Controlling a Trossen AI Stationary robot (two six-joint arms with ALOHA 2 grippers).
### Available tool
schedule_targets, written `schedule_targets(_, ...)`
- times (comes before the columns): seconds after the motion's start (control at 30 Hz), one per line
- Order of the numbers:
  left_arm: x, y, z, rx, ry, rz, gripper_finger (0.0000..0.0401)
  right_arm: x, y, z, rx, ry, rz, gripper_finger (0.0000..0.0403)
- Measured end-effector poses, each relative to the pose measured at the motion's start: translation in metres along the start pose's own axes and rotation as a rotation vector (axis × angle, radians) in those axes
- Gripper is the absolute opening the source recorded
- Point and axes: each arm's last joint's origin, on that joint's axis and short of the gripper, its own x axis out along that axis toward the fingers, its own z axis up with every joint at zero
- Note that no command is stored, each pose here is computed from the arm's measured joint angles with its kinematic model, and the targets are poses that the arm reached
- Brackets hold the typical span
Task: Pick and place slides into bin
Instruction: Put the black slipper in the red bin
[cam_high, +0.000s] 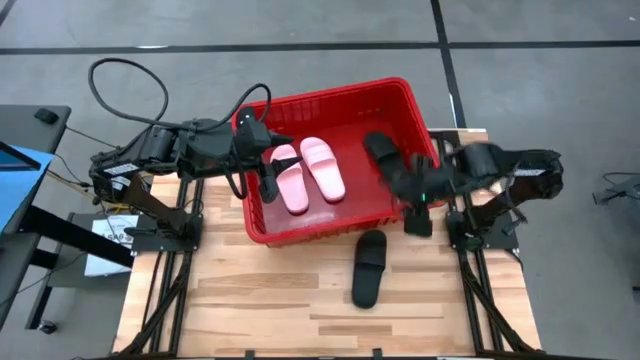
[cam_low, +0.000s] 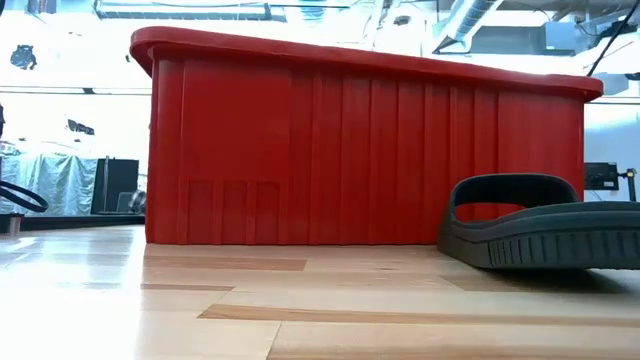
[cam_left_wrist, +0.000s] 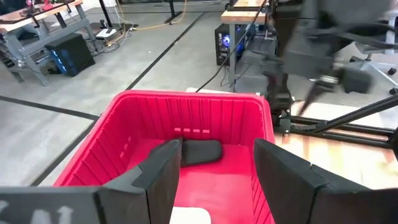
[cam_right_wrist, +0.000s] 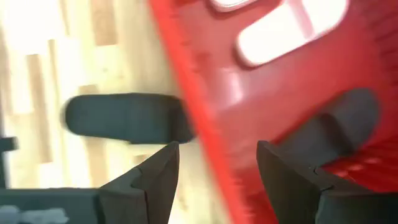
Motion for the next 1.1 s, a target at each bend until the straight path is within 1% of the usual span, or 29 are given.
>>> schedule_targets(0.13, -0.002, 0.0, -0.005, 0.023, 0.043, 0.0, 0.0197, 0.005, 0.037, -0.002, 0.021, 0.018, 0.016, 0.0209)
schedule_targets(0.23, -0.007, -0.001, -0.006, 0.03, 0.049, -0.013, 0.0197, 0.012, 0.065, -0.004, 0.022, 0.039, 0.011, 0.0209)
schedule_targets(0.47, -0.027, -0.009, -0.003, 0.063, 0.003, -0.071, 0.0196, 0.04, 0.121, -0.008, 0.048, 0.064, -0.093, 0.0209)
schedule_targets(0.63, -0.043, -0.012, -0.002, 0.069, -0.024, -0.115, 0.0197, 0.064, 0.149, -0.008, 0.12, 0.088, -0.141, 0.0209)
schedule_targets(0.73, -0.051, -0.013, -0.002, 0.076, -0.032, -0.138, 0.0197, 0.077, 0.162, -0.008, 0.144, 0.07, -0.185, 0.0209)
schedule_targets(0.9, -0.06, -0.015, -0.003, 0.086, -0.037, -0.17, 0.0197, 0.104, 0.185, -0.011, 0.144, 0.106, -0.237, 0.0209)
schedule_targets(1.1, -0.065, -0.02, -0.005, 0.11, -0.029, -0.2, 0.0197, 0.153, 0.212, -0.013, 0.083, 0.184, -0.284, 0.0206)
